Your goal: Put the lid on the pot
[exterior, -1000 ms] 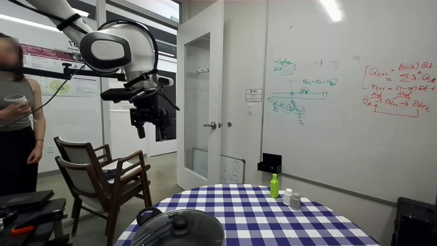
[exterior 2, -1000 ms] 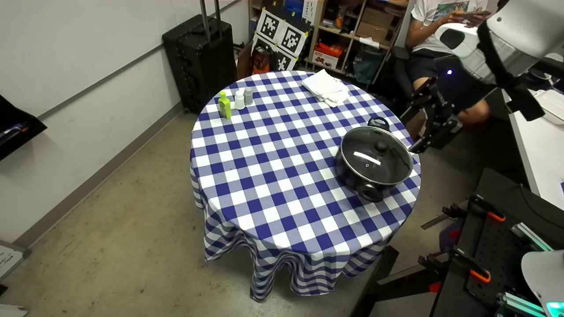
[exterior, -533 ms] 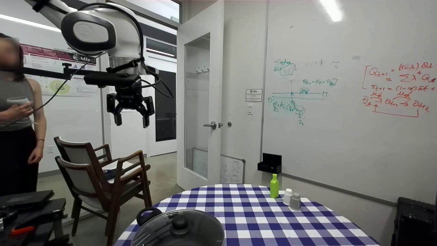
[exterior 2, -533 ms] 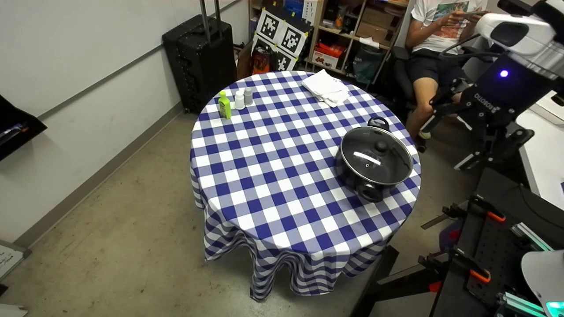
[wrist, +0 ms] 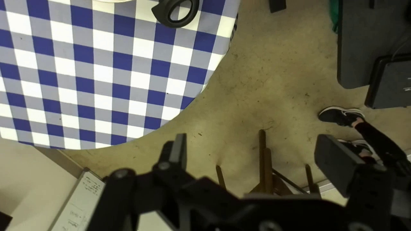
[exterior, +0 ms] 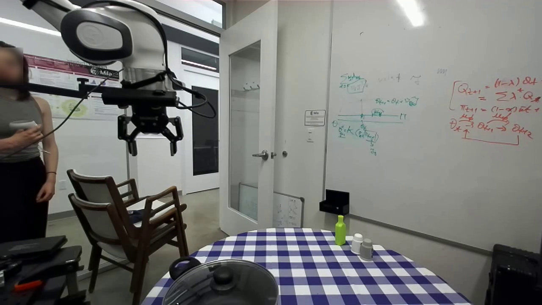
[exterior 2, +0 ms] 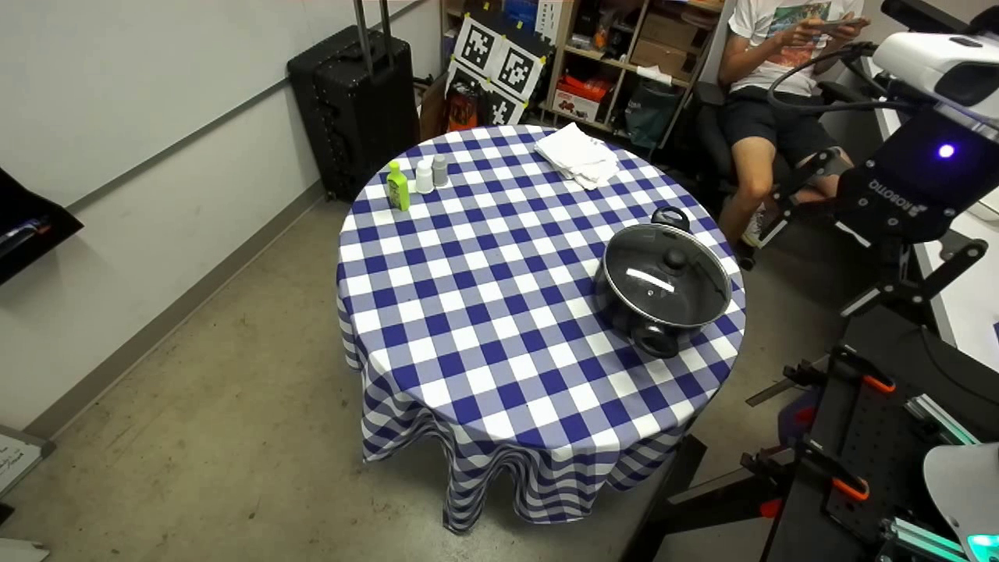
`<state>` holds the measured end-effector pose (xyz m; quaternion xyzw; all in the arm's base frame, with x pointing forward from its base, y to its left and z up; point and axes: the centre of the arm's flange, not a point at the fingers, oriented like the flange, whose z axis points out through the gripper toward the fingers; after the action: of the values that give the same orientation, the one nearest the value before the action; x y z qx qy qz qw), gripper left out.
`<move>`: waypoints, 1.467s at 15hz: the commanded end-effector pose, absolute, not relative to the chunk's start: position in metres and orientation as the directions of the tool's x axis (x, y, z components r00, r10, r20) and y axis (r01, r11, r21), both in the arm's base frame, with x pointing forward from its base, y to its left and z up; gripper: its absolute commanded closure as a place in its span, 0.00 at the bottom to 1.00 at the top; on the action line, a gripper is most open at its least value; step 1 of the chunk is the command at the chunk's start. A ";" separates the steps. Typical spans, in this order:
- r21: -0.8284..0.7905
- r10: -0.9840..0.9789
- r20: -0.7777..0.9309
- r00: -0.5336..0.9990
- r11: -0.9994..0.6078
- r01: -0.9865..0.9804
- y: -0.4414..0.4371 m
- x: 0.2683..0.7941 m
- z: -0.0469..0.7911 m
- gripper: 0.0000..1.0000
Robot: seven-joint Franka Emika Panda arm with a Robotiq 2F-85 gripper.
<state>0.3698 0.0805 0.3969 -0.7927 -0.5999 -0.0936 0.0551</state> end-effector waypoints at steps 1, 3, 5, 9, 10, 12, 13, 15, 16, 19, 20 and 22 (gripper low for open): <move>0.038 0.954 0.237 0.186 -0.201 0.979 0.080 0.357 0.402 0.00; 0.067 0.940 0.224 0.259 -0.280 0.958 0.084 0.358 0.404 0.00; 0.078 0.899 0.220 0.380 -0.404 0.911 0.088 0.355 0.409 0.00; 0.086 0.791 0.241 0.562 -0.594 0.800 0.094 0.351 0.423 0.00; 0.089 0.759 0.244 0.604 -0.638 0.765 0.095 0.351 0.426 0.00; 0.102 0.691 0.248 0.679 -0.715 0.692 0.097 0.351 0.428 0.00; 0.114 0.657 0.244 0.713 -0.749 0.652 0.097 0.352 0.428 0.00; 0.136 0.588 0.226 0.777 -0.808 0.573 0.097 0.351 0.429 0.00; 0.143 0.561 0.224 0.797 -0.828 0.542 0.095 0.349 0.429 0.00; 0.118 0.563 0.208 0.800 -0.826 0.551 0.093 0.355 0.426 0.00; 0.115 0.549 0.195 0.813 -0.836 0.537 0.092 0.353 0.425 0.00; 0.113 0.538 0.192 0.821 -0.843 0.526 0.091 0.351 0.425 0.00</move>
<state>0.3507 0.0908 0.4252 -0.9538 -0.2787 -0.1087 -0.0276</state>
